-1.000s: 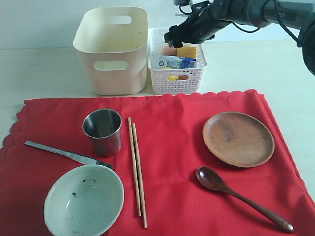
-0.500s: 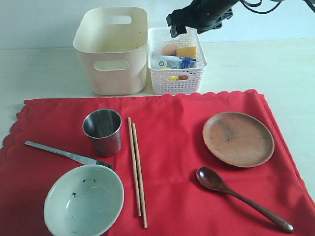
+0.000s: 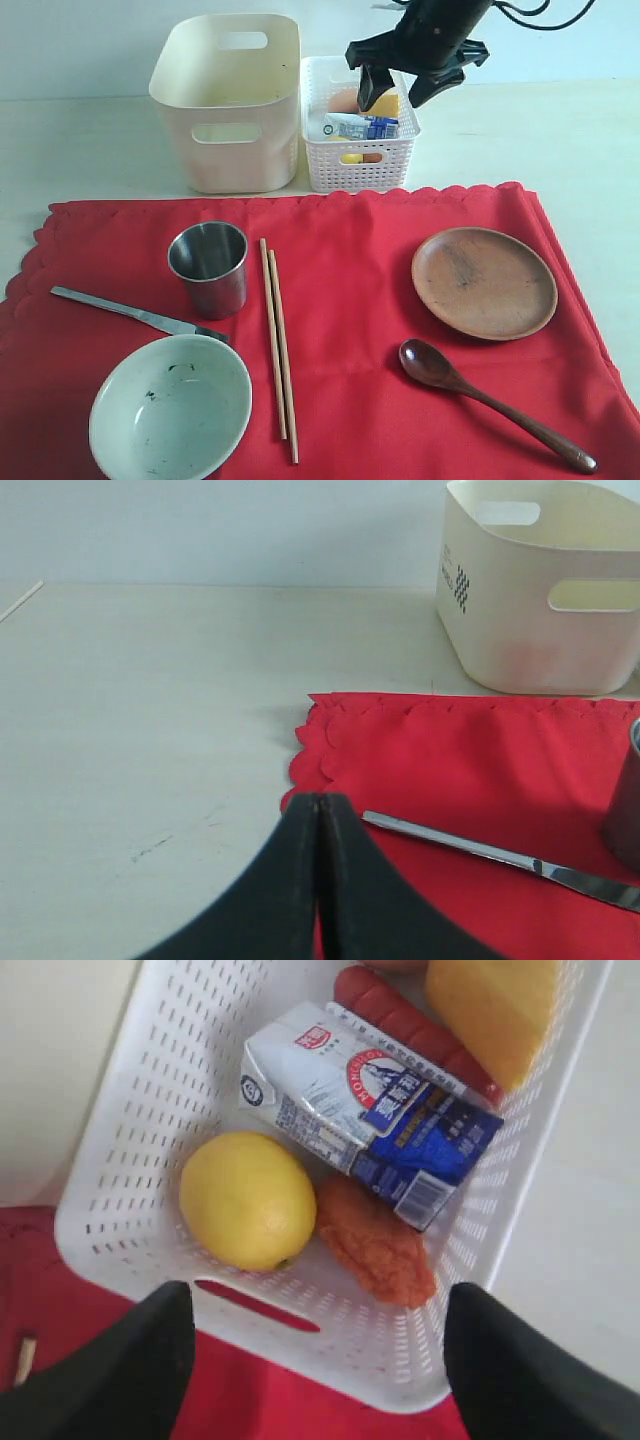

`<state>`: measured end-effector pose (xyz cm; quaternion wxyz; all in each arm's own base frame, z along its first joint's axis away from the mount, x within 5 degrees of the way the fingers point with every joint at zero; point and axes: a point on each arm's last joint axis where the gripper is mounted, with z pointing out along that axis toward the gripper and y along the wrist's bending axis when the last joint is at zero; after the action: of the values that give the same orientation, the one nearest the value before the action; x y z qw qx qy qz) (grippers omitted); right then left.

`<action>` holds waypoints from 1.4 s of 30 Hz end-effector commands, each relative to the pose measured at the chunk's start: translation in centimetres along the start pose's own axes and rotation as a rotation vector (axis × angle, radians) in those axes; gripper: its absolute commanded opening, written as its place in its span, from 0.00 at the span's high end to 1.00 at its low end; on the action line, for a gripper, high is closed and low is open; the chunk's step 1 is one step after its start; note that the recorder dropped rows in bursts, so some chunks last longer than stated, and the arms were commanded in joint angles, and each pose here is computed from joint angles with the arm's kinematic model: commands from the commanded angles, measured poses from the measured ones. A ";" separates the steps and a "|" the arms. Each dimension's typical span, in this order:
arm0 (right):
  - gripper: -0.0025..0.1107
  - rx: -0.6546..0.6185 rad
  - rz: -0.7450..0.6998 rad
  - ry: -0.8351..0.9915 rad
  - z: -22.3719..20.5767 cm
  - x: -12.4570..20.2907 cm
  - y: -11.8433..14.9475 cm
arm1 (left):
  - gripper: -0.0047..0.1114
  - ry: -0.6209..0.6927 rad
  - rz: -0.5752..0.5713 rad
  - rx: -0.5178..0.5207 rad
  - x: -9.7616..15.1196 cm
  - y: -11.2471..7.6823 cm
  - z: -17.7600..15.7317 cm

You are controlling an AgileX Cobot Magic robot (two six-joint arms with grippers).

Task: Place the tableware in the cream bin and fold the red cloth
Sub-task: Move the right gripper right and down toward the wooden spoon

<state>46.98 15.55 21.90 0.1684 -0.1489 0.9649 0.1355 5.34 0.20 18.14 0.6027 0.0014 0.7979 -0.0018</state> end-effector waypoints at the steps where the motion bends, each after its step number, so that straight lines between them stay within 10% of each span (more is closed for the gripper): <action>1: 0.41 0.001 -0.003 0.000 -3.1 0.0 0.5 | 0.96 -0.007 -0.012 0.003 0.0 0.0 0.0; 18: 0.42 0.044 0.016 0.016 -9.1 3.3 1.4 | 0.96 -0.007 -0.012 0.003 0.0 0.0 0.0; 42: 0.45 0.023 -0.265 -0.017 -19.1 18.2 3.8 | 0.96 -0.007 -0.012 0.003 0.0 0.0 0.0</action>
<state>25.05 8.96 33.17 0.1815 -0.2380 0.9486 0.1024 5.34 0.20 18.14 0.6027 0.0014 0.7979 -0.0018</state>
